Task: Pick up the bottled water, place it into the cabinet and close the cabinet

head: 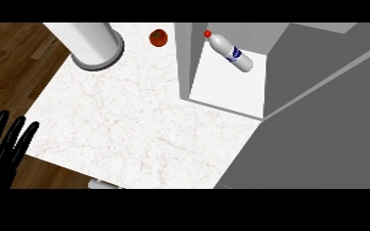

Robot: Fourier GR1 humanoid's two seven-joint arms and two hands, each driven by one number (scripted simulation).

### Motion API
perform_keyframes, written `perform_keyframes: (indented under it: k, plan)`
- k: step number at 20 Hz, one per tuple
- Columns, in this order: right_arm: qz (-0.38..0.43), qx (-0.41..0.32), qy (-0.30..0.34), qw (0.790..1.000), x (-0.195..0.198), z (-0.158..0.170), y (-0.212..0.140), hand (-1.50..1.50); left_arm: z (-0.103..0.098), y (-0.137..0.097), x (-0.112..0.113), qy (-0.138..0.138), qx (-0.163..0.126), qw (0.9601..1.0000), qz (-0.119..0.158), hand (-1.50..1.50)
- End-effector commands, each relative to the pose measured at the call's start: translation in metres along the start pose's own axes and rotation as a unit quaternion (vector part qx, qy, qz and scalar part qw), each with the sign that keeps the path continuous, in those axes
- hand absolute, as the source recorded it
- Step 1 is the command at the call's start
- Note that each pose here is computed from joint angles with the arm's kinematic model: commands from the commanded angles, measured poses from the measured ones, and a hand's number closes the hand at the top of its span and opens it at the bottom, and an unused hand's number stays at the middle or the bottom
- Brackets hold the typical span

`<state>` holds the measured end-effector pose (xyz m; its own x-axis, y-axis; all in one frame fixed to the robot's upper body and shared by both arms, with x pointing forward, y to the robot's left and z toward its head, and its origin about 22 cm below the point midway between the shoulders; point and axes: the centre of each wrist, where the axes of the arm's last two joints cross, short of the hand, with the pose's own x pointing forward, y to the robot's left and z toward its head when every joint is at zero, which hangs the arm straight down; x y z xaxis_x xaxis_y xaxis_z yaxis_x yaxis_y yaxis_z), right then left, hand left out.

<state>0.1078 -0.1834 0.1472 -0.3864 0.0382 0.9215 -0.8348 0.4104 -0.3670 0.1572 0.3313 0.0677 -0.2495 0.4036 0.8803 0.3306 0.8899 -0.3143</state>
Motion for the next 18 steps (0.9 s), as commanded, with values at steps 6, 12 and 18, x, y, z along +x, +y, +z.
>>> perform_keyframes:
  k: [6, 12, 18]
  plan:
    - [-0.108, 0.045, -0.027, 0.993, -0.014, -0.033, 0.017, 1.50, -0.001, 0.004, 0.004, -0.002, -0.004, 1.0000, 0.004, -1.50]
    - [-0.163, 0.058, -0.041, 0.984, -0.025, -0.044, 0.012, 1.50, -0.002, 0.008, 0.005, -0.006, -0.004, 1.0000, 0.000, -1.50]
    - [-0.151, 0.013, -0.018, 0.988, -0.031, -0.065, -0.015, 1.50, -0.002, 0.013, 0.008, -0.013, 0.005, 0.9999, 0.000, -1.50]
